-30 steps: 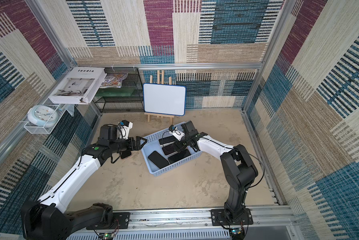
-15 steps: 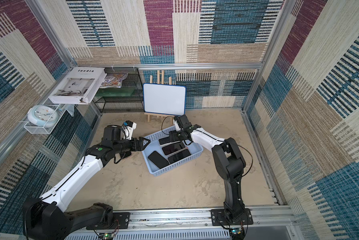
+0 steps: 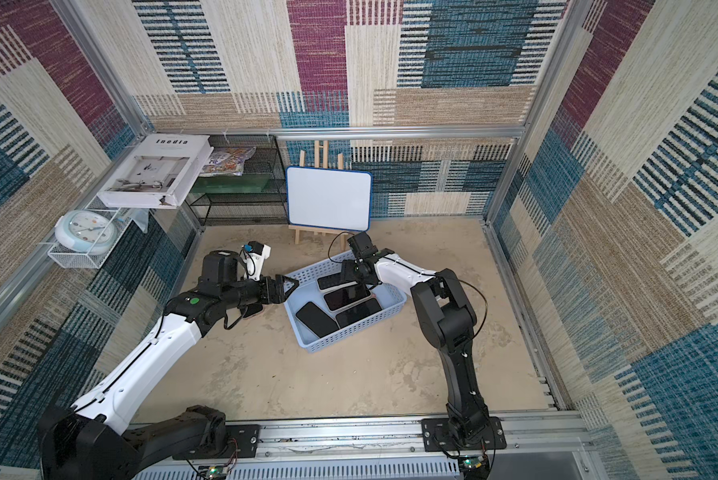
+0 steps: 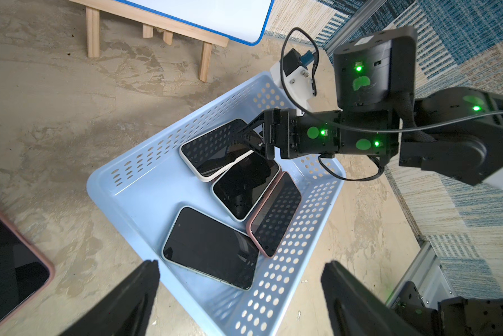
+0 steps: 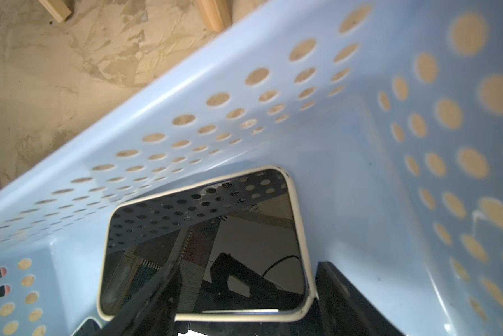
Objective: Take the phone out of the storage box
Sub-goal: Pick up the phone from the storage box.
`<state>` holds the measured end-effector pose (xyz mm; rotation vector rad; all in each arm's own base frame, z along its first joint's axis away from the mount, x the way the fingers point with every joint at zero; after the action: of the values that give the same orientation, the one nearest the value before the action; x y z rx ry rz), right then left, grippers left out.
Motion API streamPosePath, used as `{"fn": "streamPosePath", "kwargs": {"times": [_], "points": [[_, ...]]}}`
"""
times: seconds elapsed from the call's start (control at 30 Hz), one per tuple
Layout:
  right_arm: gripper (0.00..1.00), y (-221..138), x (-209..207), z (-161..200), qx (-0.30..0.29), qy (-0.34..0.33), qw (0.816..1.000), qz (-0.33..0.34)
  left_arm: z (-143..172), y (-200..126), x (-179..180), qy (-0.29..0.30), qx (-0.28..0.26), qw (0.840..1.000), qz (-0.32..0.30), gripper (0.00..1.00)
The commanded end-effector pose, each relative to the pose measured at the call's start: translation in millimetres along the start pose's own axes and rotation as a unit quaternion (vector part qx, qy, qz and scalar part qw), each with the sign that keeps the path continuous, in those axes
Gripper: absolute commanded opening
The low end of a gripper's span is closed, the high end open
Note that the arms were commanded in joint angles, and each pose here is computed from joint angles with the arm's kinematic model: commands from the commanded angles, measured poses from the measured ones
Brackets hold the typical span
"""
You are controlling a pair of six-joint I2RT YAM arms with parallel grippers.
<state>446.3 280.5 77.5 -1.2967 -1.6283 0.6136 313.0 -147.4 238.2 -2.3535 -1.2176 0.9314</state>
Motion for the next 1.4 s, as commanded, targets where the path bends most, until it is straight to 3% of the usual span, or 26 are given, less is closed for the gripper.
{"fn": "streamPosePath", "kwargs": {"times": [0.0,0.2,0.33,0.77,0.93,1.07,1.17,1.27,1.37], "points": [[0.8,6,-1,-5,-0.006,0.021,1.0,0.004,0,-3,-2,0.01,0.003,1.0,0.001,0.92],[0.8,17,-4,1,0.007,0.027,1.0,0.004,-2,-3,-2,0.014,0.003,1.0,0.0,0.93],[0.74,16,-4,2,0.005,0.027,1.0,-0.007,-3,-1,-2,0.011,0.005,1.0,0.002,0.93],[0.64,-33,27,-10,-0.038,0.003,0.994,-0.105,1,10,0,-0.001,0.012,1.0,0.012,0.93],[0.79,-33,3,-14,-0.055,-0.002,0.998,-0.022,1,11,0,-0.003,0.014,1.0,0.012,0.93],[0.85,-25,6,-10,-0.034,-0.104,0.994,0.005,4,13,2,-0.005,0.023,1.0,0.008,0.93],[0.88,-25,18,6,-0.022,-0.223,0.975,-0.002,7,15,7,-0.008,0.033,0.999,-0.004,0.93],[0.87,-32,21,21,-0.031,-0.315,0.948,-0.02,9,17,10,-0.012,0.04,0.999,-0.013,0.93],[0.86,-45,29,36,-0.066,-0.409,0.909,-0.046,9,19,12,-0.015,0.044,0.999,-0.015,0.93]]}}
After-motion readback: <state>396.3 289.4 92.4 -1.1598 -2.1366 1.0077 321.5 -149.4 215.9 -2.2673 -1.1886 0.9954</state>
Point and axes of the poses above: each gripper's point midway between its finger pads, its own y axis out along the fingers, its own x axis along the line the jaws close on, z = x × y, the point moved 2 cm from there along -y, back along the fingers, and after that the axes turned 5 degrees about y, right-handed, at the moved point
